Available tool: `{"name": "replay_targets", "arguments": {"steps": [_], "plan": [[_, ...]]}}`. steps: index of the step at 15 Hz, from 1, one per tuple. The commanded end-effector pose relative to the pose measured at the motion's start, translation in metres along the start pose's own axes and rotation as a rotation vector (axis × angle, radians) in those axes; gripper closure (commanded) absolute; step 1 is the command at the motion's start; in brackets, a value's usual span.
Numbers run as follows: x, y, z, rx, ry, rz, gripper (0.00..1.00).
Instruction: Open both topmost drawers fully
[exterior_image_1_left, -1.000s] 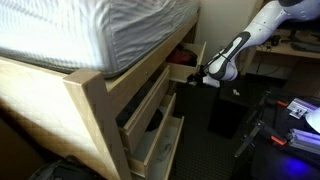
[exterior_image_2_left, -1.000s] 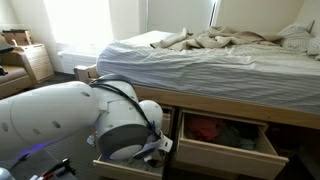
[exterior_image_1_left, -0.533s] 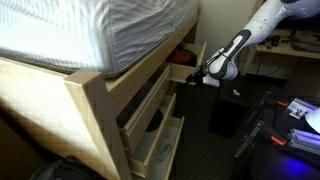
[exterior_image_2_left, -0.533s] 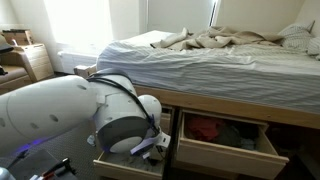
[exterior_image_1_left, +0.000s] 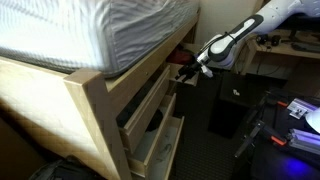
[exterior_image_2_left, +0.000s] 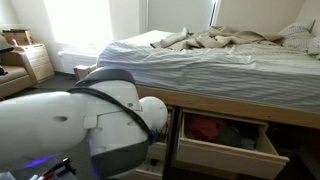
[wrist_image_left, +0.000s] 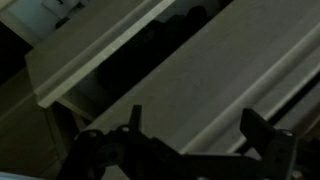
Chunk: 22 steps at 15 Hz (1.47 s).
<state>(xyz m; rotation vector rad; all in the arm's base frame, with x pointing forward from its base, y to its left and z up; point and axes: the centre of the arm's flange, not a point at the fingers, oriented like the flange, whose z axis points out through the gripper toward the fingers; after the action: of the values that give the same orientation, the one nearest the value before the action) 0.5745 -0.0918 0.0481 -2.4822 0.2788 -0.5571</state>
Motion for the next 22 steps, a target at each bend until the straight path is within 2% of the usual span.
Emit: {"name": "replay_targets", "arguments": {"steps": [1, 3, 4, 8, 10, 12, 13, 16, 17, 18, 19, 20, 21, 22], "plan": [[0.049, 0.001, -0.017, 0.190, -0.049, -0.008, 0.00], [0.071, -0.001, 0.003, 0.279, -0.067, 0.057, 0.00], [0.051, -0.010, -0.031, 0.195, -0.048, 0.019, 0.00], [0.055, -0.008, -0.026, 0.214, -0.047, 0.024, 0.00], [0.068, 0.000, -0.013, 0.233, 0.041, 0.190, 0.00], [0.077, 0.004, 0.007, 0.218, 0.132, 0.253, 0.00], [0.079, 0.001, 0.026, 0.197, 0.177, 0.284, 0.00], [0.066, -0.014, 0.088, 0.054, 0.271, 0.325, 0.00], [0.059, -0.019, 0.106, 0.010, 0.267, 0.332, 0.00], [0.052, -0.022, 0.126, -0.038, 0.188, 0.349, 0.00], [0.047, -0.024, 0.142, -0.056, 0.151, 0.377, 0.00], [0.055, -0.030, 0.148, -0.037, 0.100, 0.395, 0.00], [0.043, -0.032, 0.111, 0.001, 0.216, 0.371, 0.00], [0.050, -0.038, 0.117, -0.011, 0.191, 0.380, 0.00]]}}
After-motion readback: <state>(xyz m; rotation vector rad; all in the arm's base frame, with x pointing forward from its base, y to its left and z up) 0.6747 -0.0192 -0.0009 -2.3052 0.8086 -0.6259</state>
